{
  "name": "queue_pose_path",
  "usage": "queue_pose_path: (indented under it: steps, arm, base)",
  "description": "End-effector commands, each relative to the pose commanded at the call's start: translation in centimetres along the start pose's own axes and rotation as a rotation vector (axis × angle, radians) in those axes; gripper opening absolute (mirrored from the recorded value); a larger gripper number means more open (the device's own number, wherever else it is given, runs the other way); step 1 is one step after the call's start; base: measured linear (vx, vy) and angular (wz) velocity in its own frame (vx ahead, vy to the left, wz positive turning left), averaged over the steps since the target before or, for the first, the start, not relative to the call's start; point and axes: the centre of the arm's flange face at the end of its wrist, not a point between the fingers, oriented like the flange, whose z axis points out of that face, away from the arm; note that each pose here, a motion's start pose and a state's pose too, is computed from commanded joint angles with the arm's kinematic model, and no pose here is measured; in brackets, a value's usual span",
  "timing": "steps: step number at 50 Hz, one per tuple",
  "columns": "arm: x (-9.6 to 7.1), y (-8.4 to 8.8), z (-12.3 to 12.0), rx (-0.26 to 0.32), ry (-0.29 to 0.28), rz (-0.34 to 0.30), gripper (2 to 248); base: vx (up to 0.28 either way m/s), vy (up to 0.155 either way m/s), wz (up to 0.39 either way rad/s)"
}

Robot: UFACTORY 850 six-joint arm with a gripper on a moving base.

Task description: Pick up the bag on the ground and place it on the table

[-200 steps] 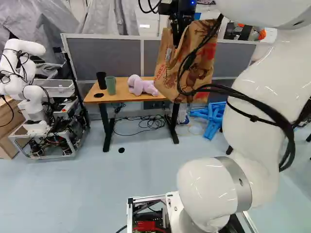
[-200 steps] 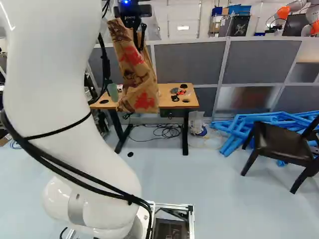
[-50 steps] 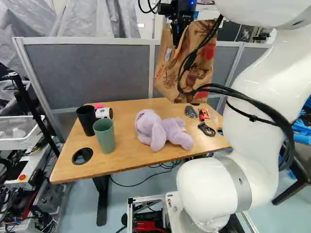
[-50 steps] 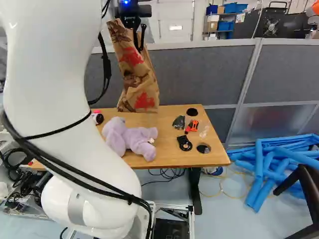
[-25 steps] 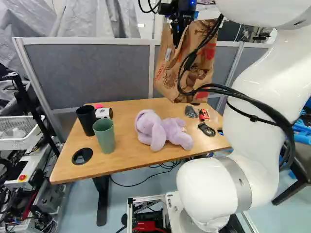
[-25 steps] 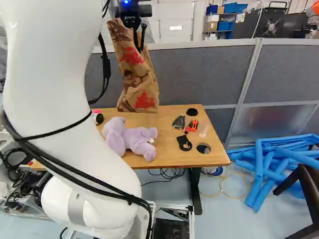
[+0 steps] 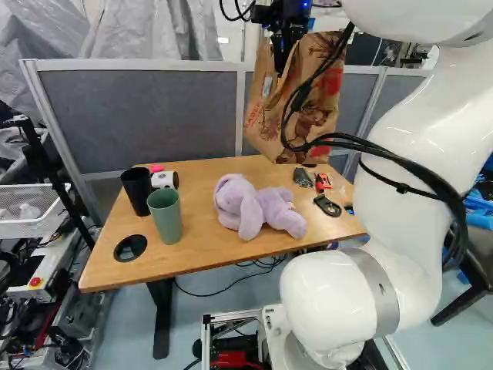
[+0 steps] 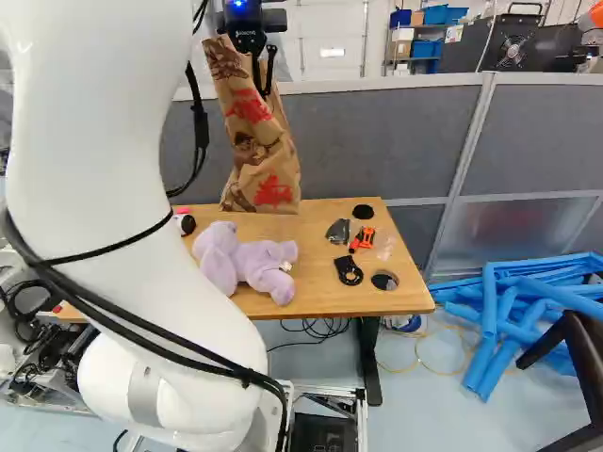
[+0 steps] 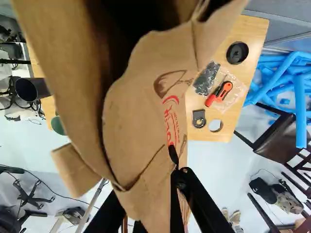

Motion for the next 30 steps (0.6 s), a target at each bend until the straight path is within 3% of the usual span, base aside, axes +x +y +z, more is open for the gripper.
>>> queue_pose_path:
  steps: [15,30]
  arm:
    - [0.0,0.0,0.0,0.0,0.0,0.0,21]
    - [0.0,0.0,0.0,0.0,0.0,0.0,21]
  base:
    - [-0.011,-0.002,0.012]
    - [-0.01,0.034,0.206]
